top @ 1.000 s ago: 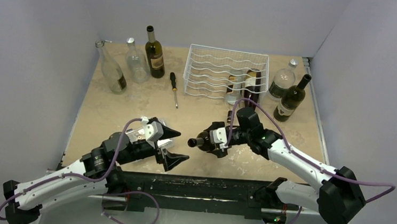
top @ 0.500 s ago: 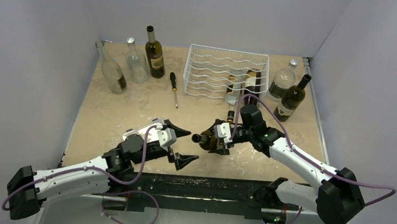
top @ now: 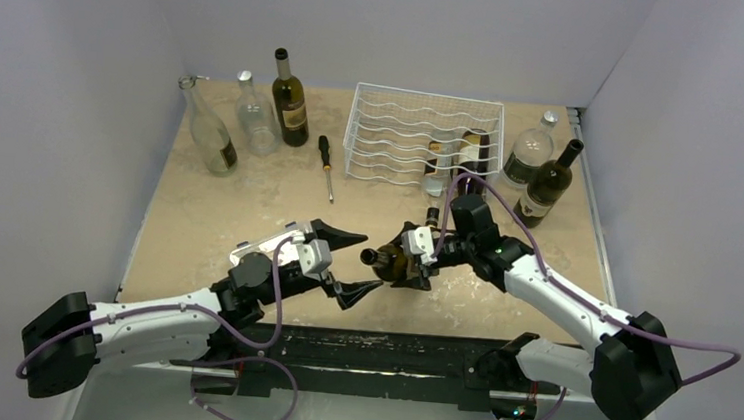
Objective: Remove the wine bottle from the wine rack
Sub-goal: Pick up the wine bottle from the wine rack.
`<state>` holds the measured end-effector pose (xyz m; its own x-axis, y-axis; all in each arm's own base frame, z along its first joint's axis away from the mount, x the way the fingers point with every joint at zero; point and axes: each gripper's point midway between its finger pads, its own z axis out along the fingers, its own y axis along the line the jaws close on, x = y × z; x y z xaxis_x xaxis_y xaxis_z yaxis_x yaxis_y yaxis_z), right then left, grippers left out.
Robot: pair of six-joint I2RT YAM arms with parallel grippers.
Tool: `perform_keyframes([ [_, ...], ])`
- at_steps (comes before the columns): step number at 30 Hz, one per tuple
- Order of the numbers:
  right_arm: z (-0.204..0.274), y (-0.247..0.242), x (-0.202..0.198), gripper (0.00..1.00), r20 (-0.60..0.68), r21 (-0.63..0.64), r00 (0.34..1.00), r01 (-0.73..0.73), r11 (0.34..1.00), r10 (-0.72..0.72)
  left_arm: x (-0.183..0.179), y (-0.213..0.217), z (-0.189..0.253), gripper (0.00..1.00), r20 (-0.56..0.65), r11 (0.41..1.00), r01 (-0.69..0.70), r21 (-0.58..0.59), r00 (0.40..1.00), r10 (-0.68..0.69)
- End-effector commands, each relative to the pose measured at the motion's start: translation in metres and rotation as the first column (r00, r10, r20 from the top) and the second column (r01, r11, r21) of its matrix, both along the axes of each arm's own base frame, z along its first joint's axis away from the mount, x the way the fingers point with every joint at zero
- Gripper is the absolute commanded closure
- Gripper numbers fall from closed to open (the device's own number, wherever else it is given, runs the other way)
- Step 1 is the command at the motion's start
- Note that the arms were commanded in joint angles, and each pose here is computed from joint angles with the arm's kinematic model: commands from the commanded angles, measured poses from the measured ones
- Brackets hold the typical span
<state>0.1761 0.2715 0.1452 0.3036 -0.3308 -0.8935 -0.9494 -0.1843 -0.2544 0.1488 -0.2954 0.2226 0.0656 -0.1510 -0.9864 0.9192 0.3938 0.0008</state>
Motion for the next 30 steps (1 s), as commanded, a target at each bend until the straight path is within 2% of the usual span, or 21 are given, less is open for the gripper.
perform_keyframes([
  [1, 0.035, 0.01, 0.005, 0.86, 0.041, 0.087, 0.998, -0.04, 0.995, 0.036, -0.002, -0.002, 0.028, 0.08, 0.066, 0.994, 0.012, -0.106, 0.998, -0.005],
  [30, 0.035, 0.007, 0.007, 0.88, -0.022, 0.098, 0.999, -0.04, 0.994, 0.043, -0.001, -0.022, 0.043, 0.24, 0.088, 0.987, 0.036, -0.159, 0.996, -0.022],
])
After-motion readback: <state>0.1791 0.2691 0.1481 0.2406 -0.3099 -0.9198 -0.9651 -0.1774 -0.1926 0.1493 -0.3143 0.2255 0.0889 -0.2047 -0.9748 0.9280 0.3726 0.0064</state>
